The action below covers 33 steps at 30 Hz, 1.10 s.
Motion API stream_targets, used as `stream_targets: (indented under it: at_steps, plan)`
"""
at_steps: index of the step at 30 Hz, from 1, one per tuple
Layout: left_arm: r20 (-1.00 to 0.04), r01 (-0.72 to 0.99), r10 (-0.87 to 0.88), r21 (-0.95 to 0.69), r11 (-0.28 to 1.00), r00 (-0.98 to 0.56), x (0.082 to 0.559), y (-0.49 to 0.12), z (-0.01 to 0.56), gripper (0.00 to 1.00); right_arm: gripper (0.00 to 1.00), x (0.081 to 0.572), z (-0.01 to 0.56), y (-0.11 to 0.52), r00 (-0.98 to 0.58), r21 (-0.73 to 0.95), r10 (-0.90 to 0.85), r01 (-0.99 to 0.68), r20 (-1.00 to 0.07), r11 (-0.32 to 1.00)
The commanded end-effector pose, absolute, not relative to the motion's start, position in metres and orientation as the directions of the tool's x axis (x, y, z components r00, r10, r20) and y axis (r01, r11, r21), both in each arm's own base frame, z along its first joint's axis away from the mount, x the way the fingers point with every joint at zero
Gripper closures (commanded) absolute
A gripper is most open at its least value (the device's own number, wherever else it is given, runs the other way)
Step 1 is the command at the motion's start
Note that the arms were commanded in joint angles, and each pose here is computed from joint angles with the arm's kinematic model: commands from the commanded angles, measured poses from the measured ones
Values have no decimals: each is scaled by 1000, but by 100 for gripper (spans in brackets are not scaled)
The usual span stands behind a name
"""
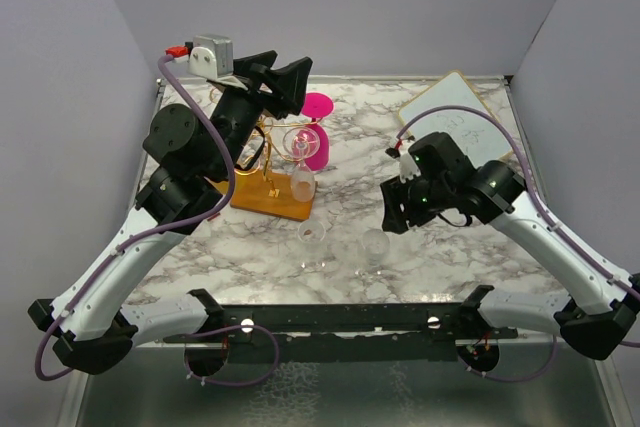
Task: Place the wine glass upside down on the wine glass rack
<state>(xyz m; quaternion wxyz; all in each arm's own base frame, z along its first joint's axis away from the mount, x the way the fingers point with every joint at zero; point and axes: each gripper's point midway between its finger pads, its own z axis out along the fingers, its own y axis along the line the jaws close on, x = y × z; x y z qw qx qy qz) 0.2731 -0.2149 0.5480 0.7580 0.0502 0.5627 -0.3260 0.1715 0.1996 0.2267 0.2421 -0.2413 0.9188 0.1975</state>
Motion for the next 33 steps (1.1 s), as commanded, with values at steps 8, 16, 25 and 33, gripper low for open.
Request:
stream_targets:
  at_steps: [8, 16, 25, 33]
  plan:
    - [-871, 542, -455, -296, 787, 184, 269, -207, 559, 33, 54, 146, 195, 198, -796, 292, -422, -568, -435, 770]
    - [-869, 531, -457, -300, 792, 190, 267, -201, 560, 33, 59, 152, 193, 215, -795, 337, -407, -573, -450, 747]
    - [-866, 521, -459, -303, 798, 199, 263, -194, 561, 33, 69, 161, 183, 218, -808, 306, -391, -544, -441, 781]
    - [-865, 525, -448, -279, 804, 226, 254, -185, 564, 33, 79, 158, 175, 219, -796, 300, -407, -563, -449, 770]
